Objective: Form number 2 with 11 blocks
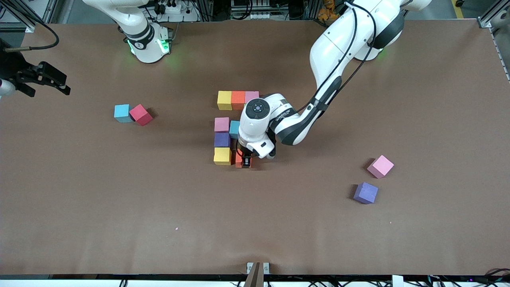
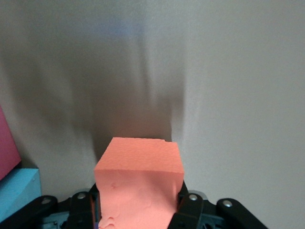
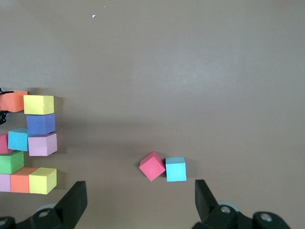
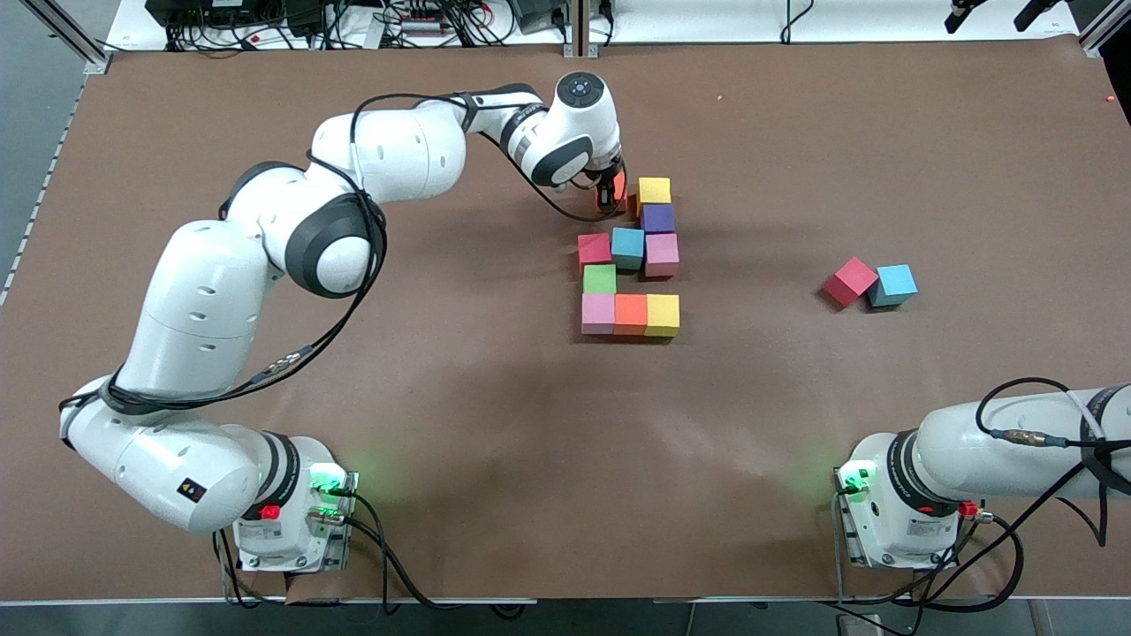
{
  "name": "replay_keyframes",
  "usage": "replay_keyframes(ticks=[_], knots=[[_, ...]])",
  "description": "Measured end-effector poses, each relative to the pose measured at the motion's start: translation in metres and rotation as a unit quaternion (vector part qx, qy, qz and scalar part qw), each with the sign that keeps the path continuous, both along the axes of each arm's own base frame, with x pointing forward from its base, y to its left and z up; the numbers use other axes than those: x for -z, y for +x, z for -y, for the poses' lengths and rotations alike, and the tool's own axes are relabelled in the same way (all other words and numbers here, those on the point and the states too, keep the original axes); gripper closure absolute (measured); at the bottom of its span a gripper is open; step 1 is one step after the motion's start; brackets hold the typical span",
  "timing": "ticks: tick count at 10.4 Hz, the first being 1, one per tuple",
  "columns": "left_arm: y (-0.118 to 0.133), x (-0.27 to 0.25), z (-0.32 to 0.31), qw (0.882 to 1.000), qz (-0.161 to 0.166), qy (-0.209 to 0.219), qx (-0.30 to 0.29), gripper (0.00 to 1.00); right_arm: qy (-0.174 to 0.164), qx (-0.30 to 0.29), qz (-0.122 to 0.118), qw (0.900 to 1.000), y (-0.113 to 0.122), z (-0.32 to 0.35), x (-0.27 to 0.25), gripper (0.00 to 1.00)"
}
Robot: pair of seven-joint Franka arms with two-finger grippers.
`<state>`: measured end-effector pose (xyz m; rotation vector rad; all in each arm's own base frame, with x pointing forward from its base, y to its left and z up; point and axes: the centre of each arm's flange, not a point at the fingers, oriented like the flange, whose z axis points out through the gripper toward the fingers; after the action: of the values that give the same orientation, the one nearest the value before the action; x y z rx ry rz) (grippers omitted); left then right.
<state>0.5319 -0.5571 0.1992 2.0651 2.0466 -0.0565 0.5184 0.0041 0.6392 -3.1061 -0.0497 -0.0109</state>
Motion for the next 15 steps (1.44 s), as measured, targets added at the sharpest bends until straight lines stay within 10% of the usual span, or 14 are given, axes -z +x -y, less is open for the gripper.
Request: replay_keyframes(ticks=[12,15], knots=[[-0.008,0.002,0.011,1.0,0.004,-0.012,0.003,0.44,0.002,0.036,0.012,0.999,0.015,0.039,0.024,0.0],[-0.009,0.007,0.012,1.0,0.002,-0.011,0.003,0.27,0.003,0.044,0.017,0.999,0.016,0.031,0.021,0.0]])
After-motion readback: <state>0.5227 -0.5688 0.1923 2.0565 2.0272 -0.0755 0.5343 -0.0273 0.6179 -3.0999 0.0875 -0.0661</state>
